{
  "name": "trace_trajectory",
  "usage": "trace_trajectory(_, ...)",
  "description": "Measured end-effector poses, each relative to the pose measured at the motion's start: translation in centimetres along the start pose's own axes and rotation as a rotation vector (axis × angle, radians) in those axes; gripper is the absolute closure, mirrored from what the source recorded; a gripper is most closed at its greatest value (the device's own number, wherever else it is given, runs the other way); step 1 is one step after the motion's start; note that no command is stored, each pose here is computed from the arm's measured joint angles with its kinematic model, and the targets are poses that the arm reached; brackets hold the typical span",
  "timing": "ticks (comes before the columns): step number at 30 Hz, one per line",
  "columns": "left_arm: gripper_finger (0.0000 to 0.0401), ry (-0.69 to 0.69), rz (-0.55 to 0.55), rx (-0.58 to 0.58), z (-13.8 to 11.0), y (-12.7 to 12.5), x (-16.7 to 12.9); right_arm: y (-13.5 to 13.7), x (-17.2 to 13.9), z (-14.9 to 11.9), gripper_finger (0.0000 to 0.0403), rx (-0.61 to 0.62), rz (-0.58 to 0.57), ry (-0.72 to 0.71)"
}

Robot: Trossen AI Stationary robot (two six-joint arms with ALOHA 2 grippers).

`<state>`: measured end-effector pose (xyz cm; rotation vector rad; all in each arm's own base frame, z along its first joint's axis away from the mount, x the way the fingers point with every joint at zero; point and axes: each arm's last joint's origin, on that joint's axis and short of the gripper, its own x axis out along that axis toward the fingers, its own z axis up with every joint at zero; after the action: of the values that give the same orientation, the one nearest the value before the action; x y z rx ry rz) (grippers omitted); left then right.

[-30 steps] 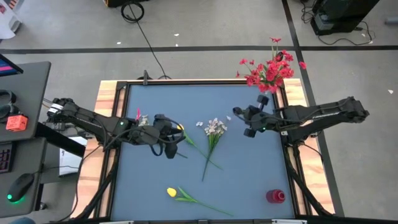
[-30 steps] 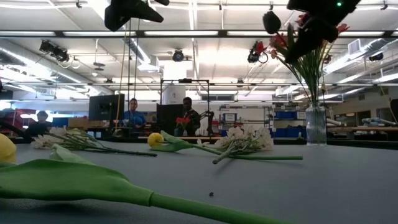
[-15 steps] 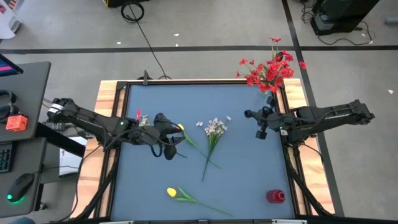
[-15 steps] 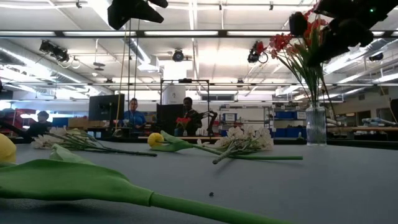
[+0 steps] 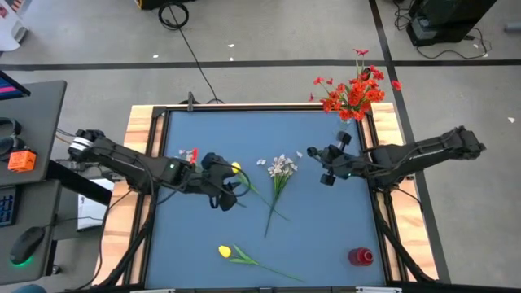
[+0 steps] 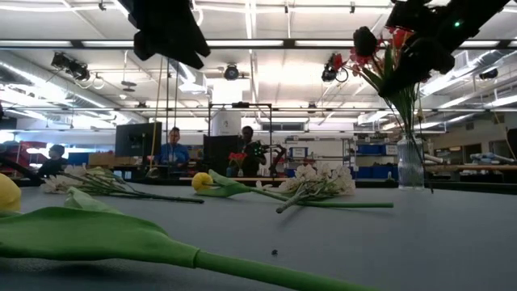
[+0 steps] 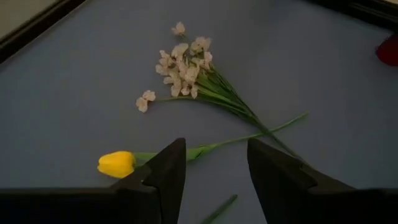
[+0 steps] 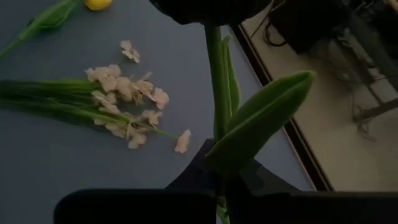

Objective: Sort flowers into vase by color
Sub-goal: Put the black flower into the transparent vase

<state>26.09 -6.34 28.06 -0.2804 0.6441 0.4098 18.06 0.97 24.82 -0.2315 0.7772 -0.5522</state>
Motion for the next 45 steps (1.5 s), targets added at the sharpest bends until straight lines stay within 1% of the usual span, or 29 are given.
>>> trace_trajectory(5,0.0225,-0.034,0.011,-0.045,0.8,0.6,0.6,0.5,-0.3,0.7,0.0389,0.052,0.058,-0.069)
trace_trajectory(11,0.0225,-0.092,0.033,-0.116,2.2,1.8,1.3,-0.6,-1.1,0.9,0.0389,0.089,0.048,-0.116)
trace_trajectory(16,0.0225,-0.151,0.047,-0.177,3.4,2.9,1.8,-2.9,-1.9,1.9,0.0389,0.1,-0.014,-0.156)
trace_trajectory(19,0.0225,-0.192,0.049,-0.217,4.3,3.6,2.1,-4.7,-2.3,2.7,0.0389,0.101,-0.065,-0.145)
trace_trajectory(23,0.0225,-0.224,0.034,-0.258,5.2,4.7,2.5,-6.8,-2.9,3.7,0.0389,0.143,-0.07,-0.128)
trace_trajectory(27,0.0225,-0.253,0.039,-0.225,5.9,5.5,2.7,-8.4,-3.6,4.5,0.0389,0.185,-0.083,-0.134)
trace_trajectory(33,0.0225,-0.285,0.061,-0.236,6.6,6.5,2.9,-10.3,-4.5,5.7,0.0389,0.165,-0.146,-0.157)
trace_trajectory(39,0.0225,-0.278,0.044,-0.203,6.8,6.9,3.0,-11.1,-4.3,5.6,0.0389,0.162,-0.189,-0.136)
trace_trajectory(45,0.0225,-0.278,0.046,-0.179,6.9,7.0,3.1,-11.3,-4.2,5.6,0.0389,0.168,-0.212,-0.131)
